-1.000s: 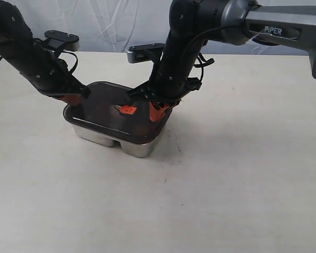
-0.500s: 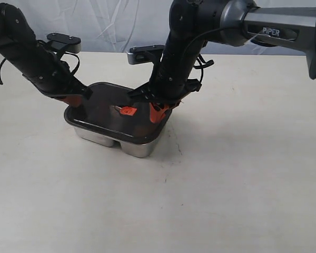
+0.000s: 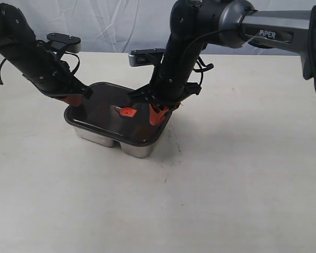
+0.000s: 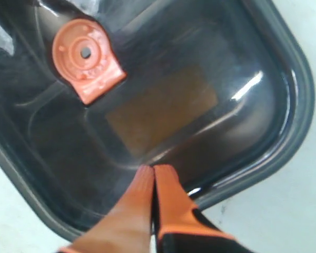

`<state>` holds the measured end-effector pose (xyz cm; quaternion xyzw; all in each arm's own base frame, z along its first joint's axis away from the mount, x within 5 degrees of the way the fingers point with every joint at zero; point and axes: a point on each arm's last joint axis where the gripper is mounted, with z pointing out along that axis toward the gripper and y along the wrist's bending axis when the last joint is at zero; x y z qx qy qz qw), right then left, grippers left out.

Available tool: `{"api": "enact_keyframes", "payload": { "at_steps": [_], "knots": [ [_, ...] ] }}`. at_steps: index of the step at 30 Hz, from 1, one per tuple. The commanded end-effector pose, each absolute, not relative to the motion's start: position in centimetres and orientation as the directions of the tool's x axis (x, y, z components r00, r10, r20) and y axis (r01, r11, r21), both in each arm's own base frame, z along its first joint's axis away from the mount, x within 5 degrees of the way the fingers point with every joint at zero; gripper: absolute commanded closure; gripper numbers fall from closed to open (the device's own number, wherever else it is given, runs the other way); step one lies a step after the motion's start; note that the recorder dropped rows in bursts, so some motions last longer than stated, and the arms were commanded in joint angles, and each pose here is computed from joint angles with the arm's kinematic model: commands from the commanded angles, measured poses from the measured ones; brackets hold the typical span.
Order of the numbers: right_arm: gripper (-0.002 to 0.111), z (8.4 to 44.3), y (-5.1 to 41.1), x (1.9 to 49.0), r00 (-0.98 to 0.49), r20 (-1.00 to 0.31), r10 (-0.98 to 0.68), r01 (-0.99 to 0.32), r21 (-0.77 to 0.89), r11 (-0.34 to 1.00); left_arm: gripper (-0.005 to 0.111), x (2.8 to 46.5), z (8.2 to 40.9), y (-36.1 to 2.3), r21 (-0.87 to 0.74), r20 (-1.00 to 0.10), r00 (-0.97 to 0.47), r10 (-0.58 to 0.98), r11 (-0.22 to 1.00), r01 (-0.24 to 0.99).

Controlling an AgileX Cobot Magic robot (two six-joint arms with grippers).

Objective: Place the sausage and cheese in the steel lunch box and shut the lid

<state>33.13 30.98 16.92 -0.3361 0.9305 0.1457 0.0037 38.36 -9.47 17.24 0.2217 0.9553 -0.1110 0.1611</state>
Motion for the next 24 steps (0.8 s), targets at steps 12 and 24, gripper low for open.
{"api": "enact_keyframes", "payload": {
  "at_steps": [12, 24],
  "knots": [
    [0.109, 12.2, 30.8, 32.7, -0.77, 0.041, -0.637, -0.604, 0.278, 0.747, 0.107, 37.8, 14.9, -9.6, -0.182, -0.273, -0.878, 0.393, 0.875, 0.448],
    [0.109, 15.8, 30.7, 33.2, -0.771, -0.082, -0.632, -0.631, 0.236, 0.739, 0.107, 37.8, 19.6, -9.5, -0.142, -0.417, -0.833, 0.363, 0.879, 0.454]
  ]
}}
